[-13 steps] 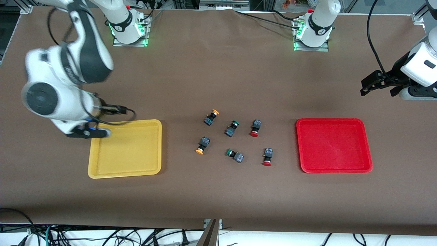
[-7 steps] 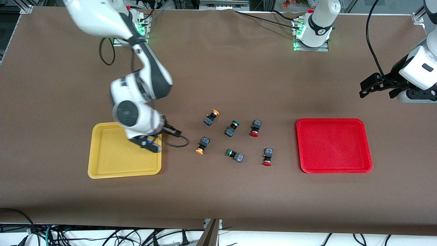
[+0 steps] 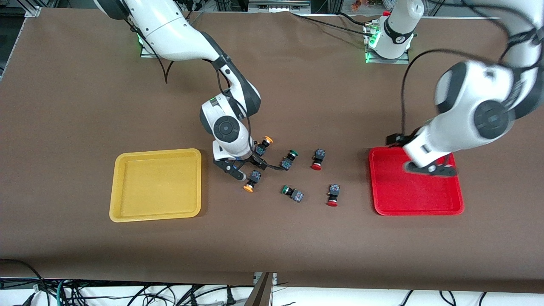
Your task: Place red and yellow buttons in trays
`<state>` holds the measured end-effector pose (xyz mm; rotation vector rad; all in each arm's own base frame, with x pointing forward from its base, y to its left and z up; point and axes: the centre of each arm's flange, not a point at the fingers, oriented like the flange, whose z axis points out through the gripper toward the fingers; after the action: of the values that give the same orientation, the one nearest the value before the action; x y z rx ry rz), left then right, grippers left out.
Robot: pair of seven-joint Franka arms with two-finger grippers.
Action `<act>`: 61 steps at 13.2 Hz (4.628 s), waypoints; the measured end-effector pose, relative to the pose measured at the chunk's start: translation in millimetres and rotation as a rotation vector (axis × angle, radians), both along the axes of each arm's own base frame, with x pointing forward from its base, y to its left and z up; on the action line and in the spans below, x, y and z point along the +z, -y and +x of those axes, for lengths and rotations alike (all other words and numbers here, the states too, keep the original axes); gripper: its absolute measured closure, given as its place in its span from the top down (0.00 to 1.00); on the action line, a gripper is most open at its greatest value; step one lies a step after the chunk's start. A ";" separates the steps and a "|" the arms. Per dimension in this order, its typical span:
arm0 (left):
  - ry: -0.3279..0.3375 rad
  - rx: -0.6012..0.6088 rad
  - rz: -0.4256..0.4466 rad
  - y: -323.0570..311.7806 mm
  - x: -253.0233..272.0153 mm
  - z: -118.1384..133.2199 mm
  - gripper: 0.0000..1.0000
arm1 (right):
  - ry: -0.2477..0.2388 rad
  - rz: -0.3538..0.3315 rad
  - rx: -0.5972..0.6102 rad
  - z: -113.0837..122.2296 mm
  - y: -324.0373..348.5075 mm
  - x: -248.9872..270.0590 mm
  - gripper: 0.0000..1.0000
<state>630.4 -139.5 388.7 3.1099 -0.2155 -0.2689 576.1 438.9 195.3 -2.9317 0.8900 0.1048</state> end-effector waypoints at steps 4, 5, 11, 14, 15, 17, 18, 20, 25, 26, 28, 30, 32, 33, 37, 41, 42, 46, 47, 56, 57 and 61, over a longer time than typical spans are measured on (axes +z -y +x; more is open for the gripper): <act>0.188 -0.081 -0.056 69.1 -51.1 21.9 1.00 | -0.005 -0.004 0.027 -18.6 -22.3 -5.1 1.00; 0.204 -0.090 -0.066 77.3 -61.0 23.3 1.00 | -0.007 -0.005 0.037 -23.8 -28.1 -5.3 1.00; 0.201 -0.142 -0.091 118.2 -115.2 15.8 1.00 | -0.023 -0.019 0.047 -30.5 -31.2 -15.9 0.43; 0.251 -0.157 -0.109 131.3 -131.2 17.6 1.00 | -0.065 -0.060 0.102 -6.9 -0.3 -1.7 0.41; 0.276 -0.157 -0.116 131.0 -141.4 20.6 1.00 | -0.094 -0.068 0.151 12.1 28.4 13.6 0.41; 0.308 -0.162 -0.128 132.6 -166.9 22.9 0.96 | -0.154 -0.059 0.255 52.0 108.8 48.4 0.41; 0.316 -0.177 -0.126 132.8 -184.8 22.2 0.93 | -0.184 -0.045 0.308 71.4 162.6 61.5 0.41; 0.339 -0.193 -0.126 132.5 -209.5 21.9 0.88 | -0.217 -0.030 0.385 94.5 249.3 58.6 0.41; 0.361 -0.220 -0.127 130.5 -208.7 27.1 0.42 | -0.258 0.018 0.497 110.5 386.6 17.1 0.41; 0.354 -0.219 -0.123 128.9 -200.1 29.3 0.42 | -0.263 0.003 0.512 111.0 398.0 10.5 0.41; 0.278 -0.211 -0.091 116.9 -167.0 33.1 0.42 | -0.258 -0.024 0.545 113.0 415.2 -1.3 0.41; 0.151 -0.200 -0.044 77.8 -115.5 33.1 0.42 | -0.244 -0.023 0.571 114.8 431.7 -11.4 0.41; 0.033 -0.276 -0.028 10.7 -78.7 31.2 0.42 | -0.234 -0.019 0.586 116.3 434.0 -11.1 0.56; -0.002 -0.331 -0.041 -28.2 -73.3 32.2 0.42 | -0.228 -0.014 0.601 117.6 424.5 -6.9 0.67; -0.089 -0.474 -0.120 -139.8 -134.8 24.8 0.42 | -0.230 -0.048 0.525 107.1 303.4 28.9 1.00; -0.037 -0.525 -0.130 -118.4 -205.2 7.3 0.42 | -0.162 -0.124 0.277 67.7 133.0 64.0 1.00; -0.031 -0.529 -0.128 -116.1 -204.3 7.0 0.43 | -0.128 -0.123 0.234 60.2 105.6 69.8 1.00; -0.012 -0.534 -0.124 -114.1 -189.9 9.9 0.78 | 0.028 -0.057 0.065 45.6 35.9 63.3 1.00; -0.007 -0.539 -0.125 -111.2 -178.4 10.9 0.87 | 0.057 -0.041 0.041 43.5 25.2 56.2 1.00; 0.012 -0.284 -0.101 9.3 -48.6 -10.3 1.00 | 0.155 0.002 0.025 40.2 3.7 0.9 0.62; 0.024 -0.255 -0.106 32.4 -64.8 -12.9 1.00 | 0.155 0.000 0.028 40.1 3.8 -0.6 0.49; 0.060 -0.131 -0.124 118.7 -135.0 -29.9 1.00 | 0.139 -0.032 0.074 48.5 15.0 10.2 0.40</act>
<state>600.5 -258.2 253.8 2.9877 -0.4210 -0.1574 624.6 423.9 205.5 -2.9579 0.7700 -0.1086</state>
